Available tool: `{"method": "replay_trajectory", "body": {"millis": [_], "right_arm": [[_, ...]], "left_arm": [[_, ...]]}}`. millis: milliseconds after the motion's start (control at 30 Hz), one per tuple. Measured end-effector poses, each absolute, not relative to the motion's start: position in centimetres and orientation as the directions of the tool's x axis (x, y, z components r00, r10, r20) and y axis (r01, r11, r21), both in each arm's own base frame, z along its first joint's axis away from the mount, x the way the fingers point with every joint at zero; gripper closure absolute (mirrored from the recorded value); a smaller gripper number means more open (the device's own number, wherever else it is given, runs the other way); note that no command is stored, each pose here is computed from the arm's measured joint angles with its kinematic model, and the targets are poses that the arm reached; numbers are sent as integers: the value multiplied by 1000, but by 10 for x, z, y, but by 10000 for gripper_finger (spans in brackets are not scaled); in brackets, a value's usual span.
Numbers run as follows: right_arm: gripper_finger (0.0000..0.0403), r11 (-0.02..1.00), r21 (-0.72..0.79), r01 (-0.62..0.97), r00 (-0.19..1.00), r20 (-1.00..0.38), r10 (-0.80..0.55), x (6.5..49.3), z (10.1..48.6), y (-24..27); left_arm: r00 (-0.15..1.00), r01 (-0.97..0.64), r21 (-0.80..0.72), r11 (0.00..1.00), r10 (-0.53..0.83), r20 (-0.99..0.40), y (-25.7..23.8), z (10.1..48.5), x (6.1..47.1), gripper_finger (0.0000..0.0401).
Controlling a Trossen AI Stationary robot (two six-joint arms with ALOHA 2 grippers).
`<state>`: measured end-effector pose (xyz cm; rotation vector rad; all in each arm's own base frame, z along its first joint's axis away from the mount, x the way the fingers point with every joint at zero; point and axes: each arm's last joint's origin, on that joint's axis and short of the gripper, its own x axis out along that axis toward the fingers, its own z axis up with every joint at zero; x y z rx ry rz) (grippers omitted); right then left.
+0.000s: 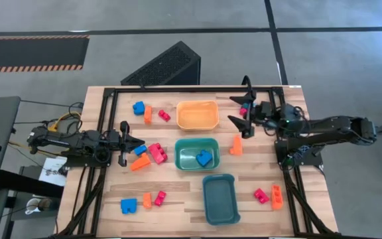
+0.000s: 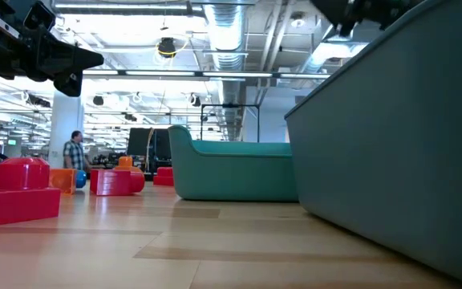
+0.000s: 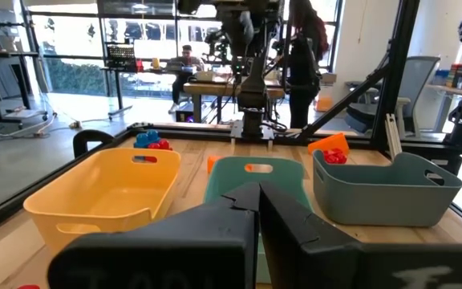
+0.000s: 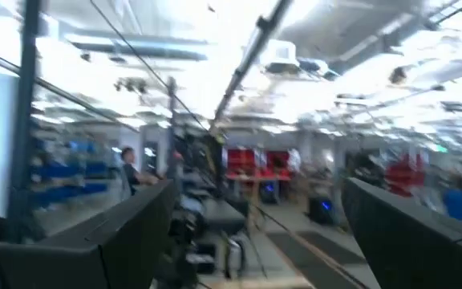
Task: Sort & place blocks by color
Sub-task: Put the orange game piece into the orange bin
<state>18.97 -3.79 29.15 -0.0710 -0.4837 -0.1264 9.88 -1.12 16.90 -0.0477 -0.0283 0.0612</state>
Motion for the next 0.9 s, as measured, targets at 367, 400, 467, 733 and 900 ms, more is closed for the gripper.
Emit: {"method": "replay_trajectory", "body": {"millis": [367,400,467,733,900], "right_arm": [[24,988,-115,99,847,532,-23,180,303,-20],[24,989,-114,99,852,524,-24,182,301,-20],[24,989,-111,98,863,504,-29,187,297,-21],[24,995,-55,88,865,499,-49,203,286,-22],[24,996,-48,70,873,486,-38,208,282,-20]], "left_arm": [[998,-60,-48,997,62,27,-11,169,99,401],[998,-60,-48,997,62,27,-11,169,99,401],[998,-60,-48,997,62,27,-11,169,99,401],[996,-51,-156,987,62,65,-11,173,99,401],[996,-48,-205,978,62,64,-11,173,99,401]]}}
